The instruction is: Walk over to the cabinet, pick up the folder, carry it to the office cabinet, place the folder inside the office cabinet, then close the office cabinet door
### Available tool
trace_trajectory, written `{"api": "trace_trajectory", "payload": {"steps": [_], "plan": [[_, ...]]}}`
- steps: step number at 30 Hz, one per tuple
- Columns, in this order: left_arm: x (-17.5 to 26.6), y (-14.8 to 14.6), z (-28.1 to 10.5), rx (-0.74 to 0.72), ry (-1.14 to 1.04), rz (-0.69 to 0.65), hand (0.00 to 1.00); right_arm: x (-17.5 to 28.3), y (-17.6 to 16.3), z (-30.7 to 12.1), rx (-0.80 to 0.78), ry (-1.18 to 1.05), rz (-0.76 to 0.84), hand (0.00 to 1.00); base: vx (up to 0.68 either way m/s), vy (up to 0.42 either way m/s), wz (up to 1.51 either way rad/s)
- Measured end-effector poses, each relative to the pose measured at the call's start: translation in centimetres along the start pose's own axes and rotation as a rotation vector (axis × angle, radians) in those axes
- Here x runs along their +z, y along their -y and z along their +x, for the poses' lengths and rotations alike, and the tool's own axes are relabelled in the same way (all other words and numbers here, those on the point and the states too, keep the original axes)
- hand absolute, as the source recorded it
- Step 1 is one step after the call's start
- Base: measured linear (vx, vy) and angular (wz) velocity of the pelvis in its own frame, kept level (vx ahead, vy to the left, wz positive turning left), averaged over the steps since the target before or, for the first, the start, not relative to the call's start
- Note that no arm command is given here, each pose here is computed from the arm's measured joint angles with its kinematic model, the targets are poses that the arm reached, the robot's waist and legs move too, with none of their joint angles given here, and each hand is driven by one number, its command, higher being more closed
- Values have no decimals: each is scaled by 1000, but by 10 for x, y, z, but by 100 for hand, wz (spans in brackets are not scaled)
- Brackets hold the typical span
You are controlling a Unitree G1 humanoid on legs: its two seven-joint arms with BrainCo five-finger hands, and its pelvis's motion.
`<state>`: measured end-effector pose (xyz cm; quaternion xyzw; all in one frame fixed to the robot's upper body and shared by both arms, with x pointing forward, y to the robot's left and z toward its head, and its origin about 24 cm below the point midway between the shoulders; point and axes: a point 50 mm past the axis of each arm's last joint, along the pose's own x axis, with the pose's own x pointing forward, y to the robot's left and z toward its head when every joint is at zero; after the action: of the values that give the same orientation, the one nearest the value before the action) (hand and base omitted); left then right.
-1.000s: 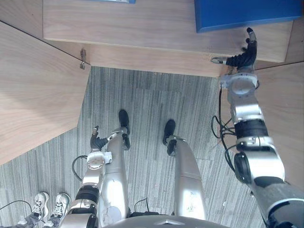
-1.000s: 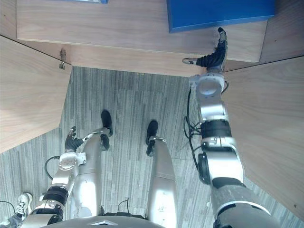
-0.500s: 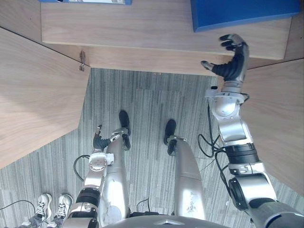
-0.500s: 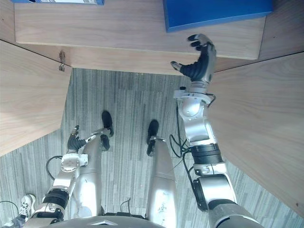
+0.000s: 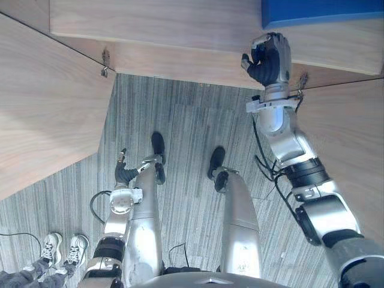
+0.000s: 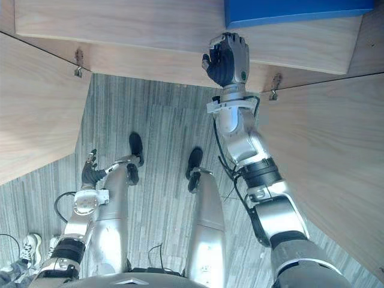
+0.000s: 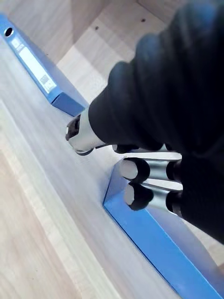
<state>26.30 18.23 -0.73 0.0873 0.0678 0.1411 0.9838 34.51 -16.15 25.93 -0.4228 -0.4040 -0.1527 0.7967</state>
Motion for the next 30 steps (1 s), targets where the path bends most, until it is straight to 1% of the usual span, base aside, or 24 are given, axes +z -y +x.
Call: {"api": "trace_trajectory", "payload": {"steps": [2,5,12,17,24,27,29,30], "plan": [[7,-4,-9,-14,52,-16,0,-9,12,11,0,-2,-54,100,0,0,0],[17,-9,-11,-16,107,-26,0,-22,26,21,9,-33,-102,100,-2,-9,3],[28,-12,-21,-29,164,-65,0,-26,62,47,-60,-21,-133,100,12,0,5],[28,-12,-28,-42,169,-81,0,-32,78,57,-96,-51,-134,100,32,-2,12],[26,-9,-31,-55,161,-101,0,-25,93,81,-146,-60,-90,100,32,-2,4],[26,-8,-32,-61,161,-102,0,-22,98,88,-167,-75,-27,100,20,-10,6],[26,-7,-32,-63,161,-103,0,-21,98,89,-176,-82,40,100,8,-16,5],[26,-7,-32,-63,160,-108,0,-21,98,89,-185,-90,99,100,-5,-16,5]]}}
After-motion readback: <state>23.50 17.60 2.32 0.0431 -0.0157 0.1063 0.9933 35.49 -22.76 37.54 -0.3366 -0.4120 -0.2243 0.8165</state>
